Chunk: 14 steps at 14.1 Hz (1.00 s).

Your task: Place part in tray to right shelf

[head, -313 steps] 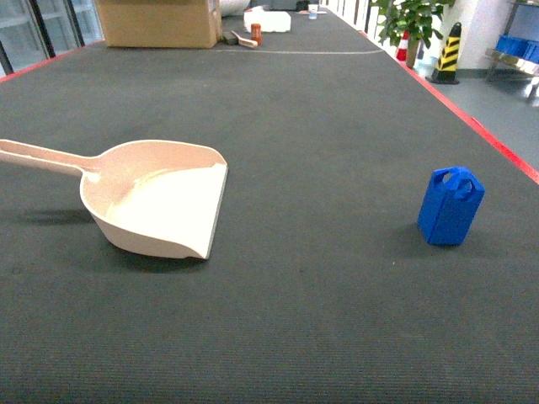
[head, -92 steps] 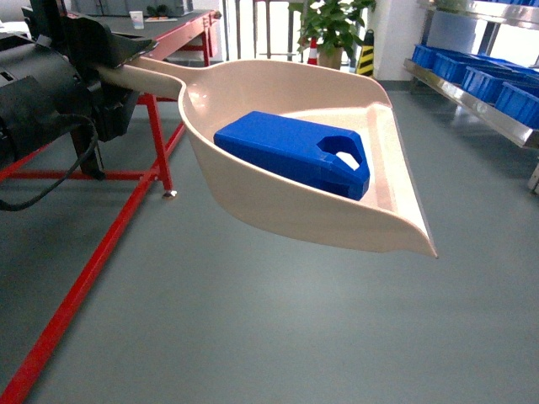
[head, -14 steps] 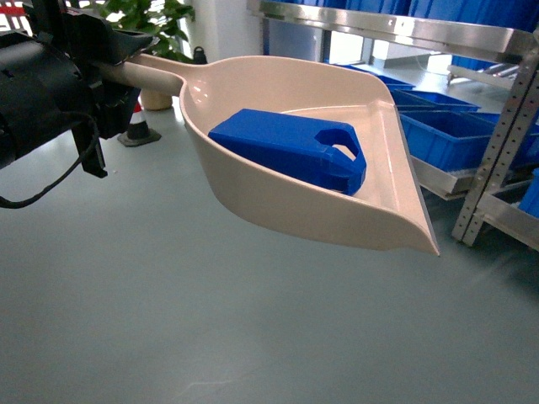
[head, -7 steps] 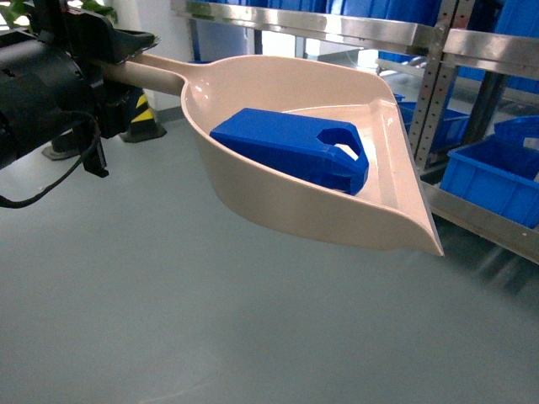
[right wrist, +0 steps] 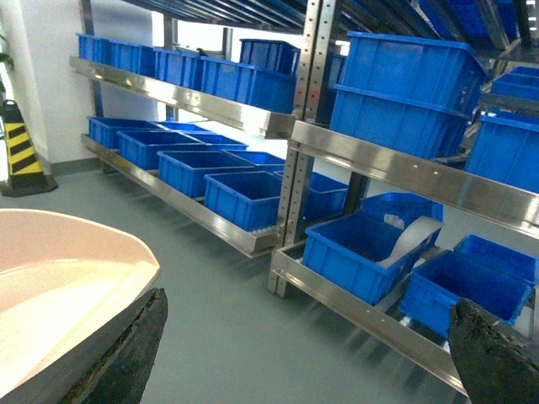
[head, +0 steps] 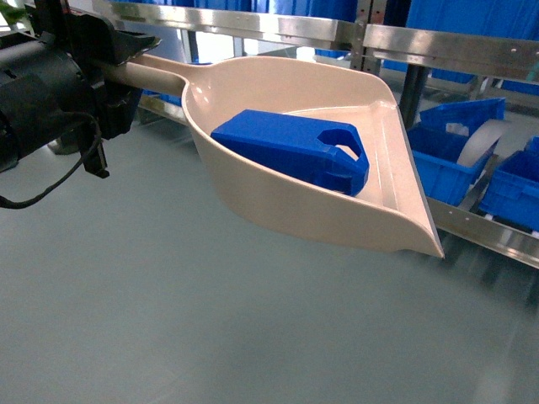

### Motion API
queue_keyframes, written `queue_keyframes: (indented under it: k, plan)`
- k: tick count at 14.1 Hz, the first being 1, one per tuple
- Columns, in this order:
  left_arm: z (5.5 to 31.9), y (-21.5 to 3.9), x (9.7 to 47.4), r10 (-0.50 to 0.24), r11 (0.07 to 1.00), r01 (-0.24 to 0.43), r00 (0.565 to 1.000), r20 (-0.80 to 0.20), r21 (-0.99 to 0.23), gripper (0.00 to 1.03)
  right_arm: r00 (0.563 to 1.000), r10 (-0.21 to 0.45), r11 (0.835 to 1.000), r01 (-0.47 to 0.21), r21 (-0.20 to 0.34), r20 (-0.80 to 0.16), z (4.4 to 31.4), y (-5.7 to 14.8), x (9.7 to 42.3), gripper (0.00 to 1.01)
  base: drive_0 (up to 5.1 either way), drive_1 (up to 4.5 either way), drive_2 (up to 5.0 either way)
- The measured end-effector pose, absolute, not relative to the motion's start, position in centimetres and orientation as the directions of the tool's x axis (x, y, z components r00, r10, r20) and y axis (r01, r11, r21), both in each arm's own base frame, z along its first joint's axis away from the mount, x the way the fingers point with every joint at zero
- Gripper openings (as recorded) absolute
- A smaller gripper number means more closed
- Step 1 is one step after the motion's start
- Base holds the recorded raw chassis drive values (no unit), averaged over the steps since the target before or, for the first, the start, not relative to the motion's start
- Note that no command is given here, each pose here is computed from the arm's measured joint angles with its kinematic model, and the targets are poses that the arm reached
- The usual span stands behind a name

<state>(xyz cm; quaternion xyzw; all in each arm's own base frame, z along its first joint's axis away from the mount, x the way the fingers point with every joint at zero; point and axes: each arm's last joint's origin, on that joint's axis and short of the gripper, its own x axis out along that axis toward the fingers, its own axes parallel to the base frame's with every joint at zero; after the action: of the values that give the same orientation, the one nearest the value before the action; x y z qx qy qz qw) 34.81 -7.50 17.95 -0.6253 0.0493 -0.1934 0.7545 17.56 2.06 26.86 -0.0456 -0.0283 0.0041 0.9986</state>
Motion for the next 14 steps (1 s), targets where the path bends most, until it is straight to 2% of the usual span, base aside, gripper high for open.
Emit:
queue_keyframes:
  k: [14]
  plan:
    - [17.95, -7.52, 34.8, -0.354, 0.143, 0.231, 0.92, 0.168, -0.962, 0.13, 0.998, 0.011, 0.996, -0.006, -0.092, 0.056, 26.86, 2.06, 17.56, 0.98, -1.6, -1.58, -1.6]
